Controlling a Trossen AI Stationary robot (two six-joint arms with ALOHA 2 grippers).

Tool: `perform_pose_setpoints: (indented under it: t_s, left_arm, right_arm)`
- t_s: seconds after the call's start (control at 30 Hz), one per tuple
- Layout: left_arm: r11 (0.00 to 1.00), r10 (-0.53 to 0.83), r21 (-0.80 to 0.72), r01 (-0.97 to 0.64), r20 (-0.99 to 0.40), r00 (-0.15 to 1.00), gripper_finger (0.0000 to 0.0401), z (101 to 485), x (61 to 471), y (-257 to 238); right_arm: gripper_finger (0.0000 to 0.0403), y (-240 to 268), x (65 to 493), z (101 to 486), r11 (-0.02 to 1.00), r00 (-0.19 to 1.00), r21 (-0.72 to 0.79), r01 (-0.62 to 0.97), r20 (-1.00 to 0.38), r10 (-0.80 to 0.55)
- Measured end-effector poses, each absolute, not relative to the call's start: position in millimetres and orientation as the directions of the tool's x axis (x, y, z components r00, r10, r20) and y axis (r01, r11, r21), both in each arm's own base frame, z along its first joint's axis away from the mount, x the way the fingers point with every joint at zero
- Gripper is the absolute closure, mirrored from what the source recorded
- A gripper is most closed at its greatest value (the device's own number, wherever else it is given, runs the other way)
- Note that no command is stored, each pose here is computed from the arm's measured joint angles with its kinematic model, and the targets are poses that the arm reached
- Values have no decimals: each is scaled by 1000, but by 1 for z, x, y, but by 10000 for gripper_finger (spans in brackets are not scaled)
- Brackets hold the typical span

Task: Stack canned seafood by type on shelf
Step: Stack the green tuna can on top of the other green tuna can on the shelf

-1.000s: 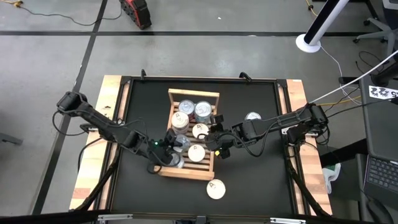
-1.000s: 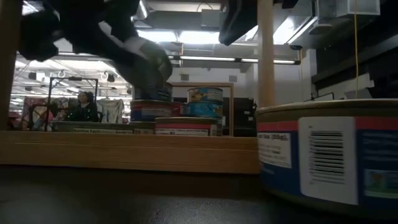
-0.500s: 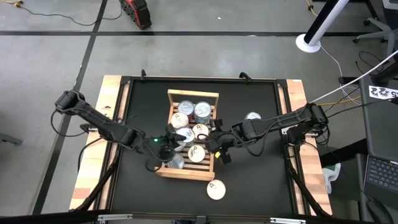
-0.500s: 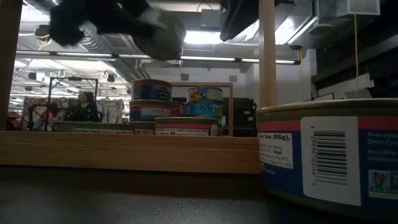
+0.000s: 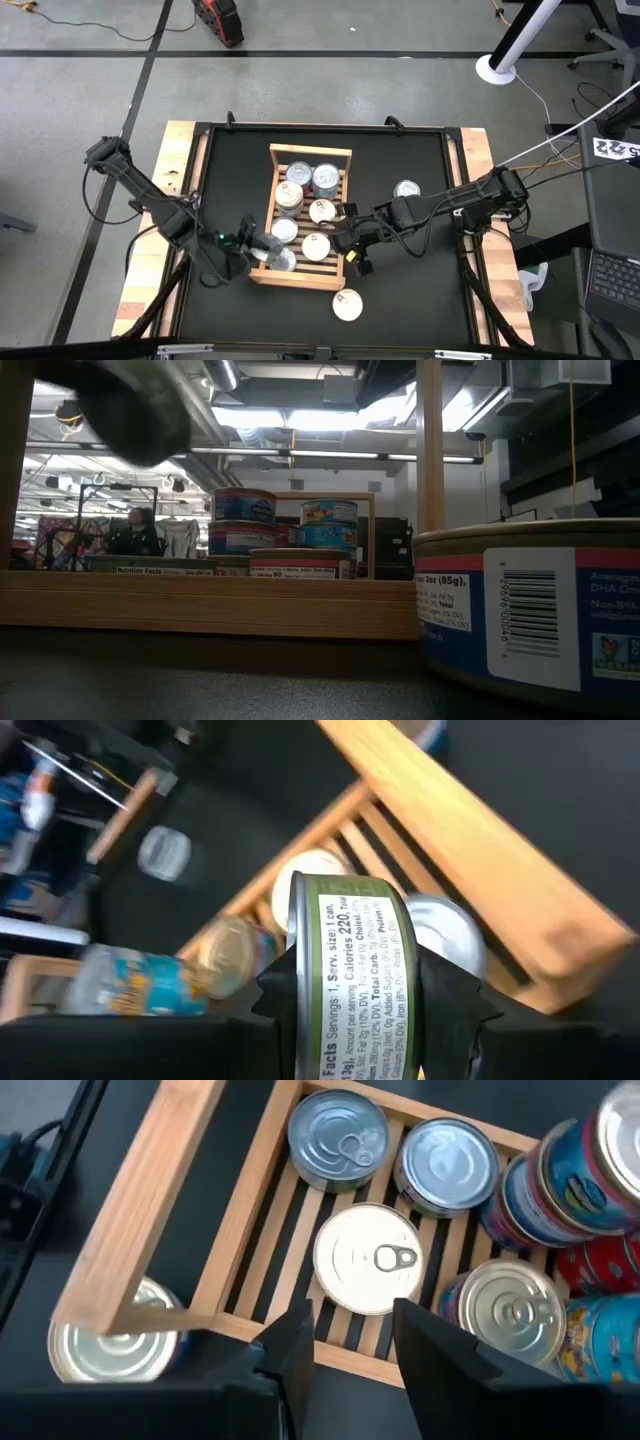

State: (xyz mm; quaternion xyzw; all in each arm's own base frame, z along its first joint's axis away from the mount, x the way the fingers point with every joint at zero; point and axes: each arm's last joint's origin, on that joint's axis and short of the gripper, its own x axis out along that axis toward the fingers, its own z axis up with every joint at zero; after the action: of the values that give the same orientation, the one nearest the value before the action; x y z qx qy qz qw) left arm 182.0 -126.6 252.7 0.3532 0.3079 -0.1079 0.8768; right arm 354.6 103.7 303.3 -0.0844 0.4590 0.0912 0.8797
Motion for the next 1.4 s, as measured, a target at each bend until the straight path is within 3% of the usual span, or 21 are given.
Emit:
perform_pose_setpoints:
  t_s: [0.27,0.9,1.4]
  left_arm:
    - [687,48,548,478,-690,722,270,215,180,-139]
    - [533,68,691,489,-611,789,271,157,217,-146]
    - [479,80,771,420,-515,853,271,153,245,-135]
  right_arm:
    - [265,104,359,307,981,613,-53,-185,-787,73]
    - [265,104,363,309,965,646,-102,-242,-759,82]
    - [265,104,362,309,956,644,-122,-265,-761,82]
